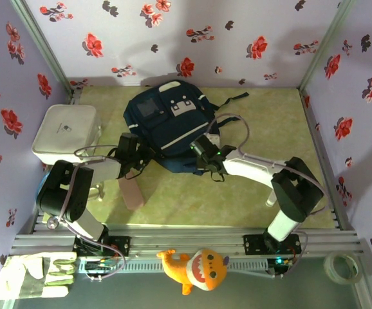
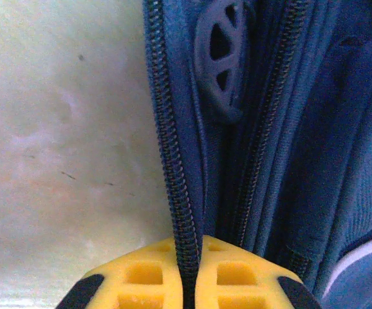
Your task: Pack the student bag
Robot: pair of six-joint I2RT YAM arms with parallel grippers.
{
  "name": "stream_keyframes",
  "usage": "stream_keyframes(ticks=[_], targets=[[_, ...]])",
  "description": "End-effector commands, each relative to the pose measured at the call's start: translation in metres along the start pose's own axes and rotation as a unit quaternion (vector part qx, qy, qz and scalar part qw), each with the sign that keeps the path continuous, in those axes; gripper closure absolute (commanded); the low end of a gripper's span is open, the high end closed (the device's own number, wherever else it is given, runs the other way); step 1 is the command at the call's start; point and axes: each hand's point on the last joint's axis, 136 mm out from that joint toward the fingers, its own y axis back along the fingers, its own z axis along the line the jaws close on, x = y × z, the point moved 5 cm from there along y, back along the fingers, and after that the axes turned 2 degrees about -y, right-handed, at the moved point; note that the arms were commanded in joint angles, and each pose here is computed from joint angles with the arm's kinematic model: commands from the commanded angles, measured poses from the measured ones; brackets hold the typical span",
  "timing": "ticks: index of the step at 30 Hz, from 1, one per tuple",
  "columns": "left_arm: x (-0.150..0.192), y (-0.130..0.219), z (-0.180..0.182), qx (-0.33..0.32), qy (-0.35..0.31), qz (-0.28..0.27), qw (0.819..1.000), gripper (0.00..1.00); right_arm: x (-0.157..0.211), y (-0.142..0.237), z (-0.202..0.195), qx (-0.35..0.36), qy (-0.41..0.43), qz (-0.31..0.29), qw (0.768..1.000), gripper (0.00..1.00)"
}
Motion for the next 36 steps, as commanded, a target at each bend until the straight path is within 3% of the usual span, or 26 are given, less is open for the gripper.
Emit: stream_keyframes(ticks=[1,4,11,17,21,23,30,36], targets=[[-0.011,0.015,-0.009,-0.002,-0.032,-0.024,0.999,1.00,-0.007,0.014,-0.058,0.131,-0.025,-0.038,0.990,0.98],[-0.007,0.021,-0.016,-0.004,-0.058,-0.014,0.998,1.00,0.001,0.018,-0.060,0.119,-0.021,-0.027,0.992,0.99],[-0.014,0.017,-0.031,-0.014,-0.117,-0.006,0.993,1.00,0.038,0.035,-0.013,-0.034,0.031,0.013,0.999,1.00],[-0.030,-0.010,-0.052,-0.033,-0.178,0.021,0.983,0.96,0.071,0.042,0.050,-0.226,0.036,0.069,0.971,1.00],[-0.045,-0.023,-0.060,-0.044,-0.184,0.029,0.981,0.93,0.069,0.043,0.081,-0.262,0.041,0.065,0.962,1.00],[-0.053,-0.022,-0.059,-0.054,-0.178,0.025,0.982,0.88,0.060,0.043,0.091,-0.257,0.044,0.053,0.964,1.00],[-0.076,0.015,-0.027,-0.085,-0.126,-0.018,0.988,0.56,0.035,0.040,0.131,-0.278,0.060,0.029,0.958,1.00],[-0.056,0.039,-0.011,-0.098,-0.115,0.016,0.988,0.41,0.029,0.029,0.159,-0.299,0.067,0.035,0.951,1.00]])
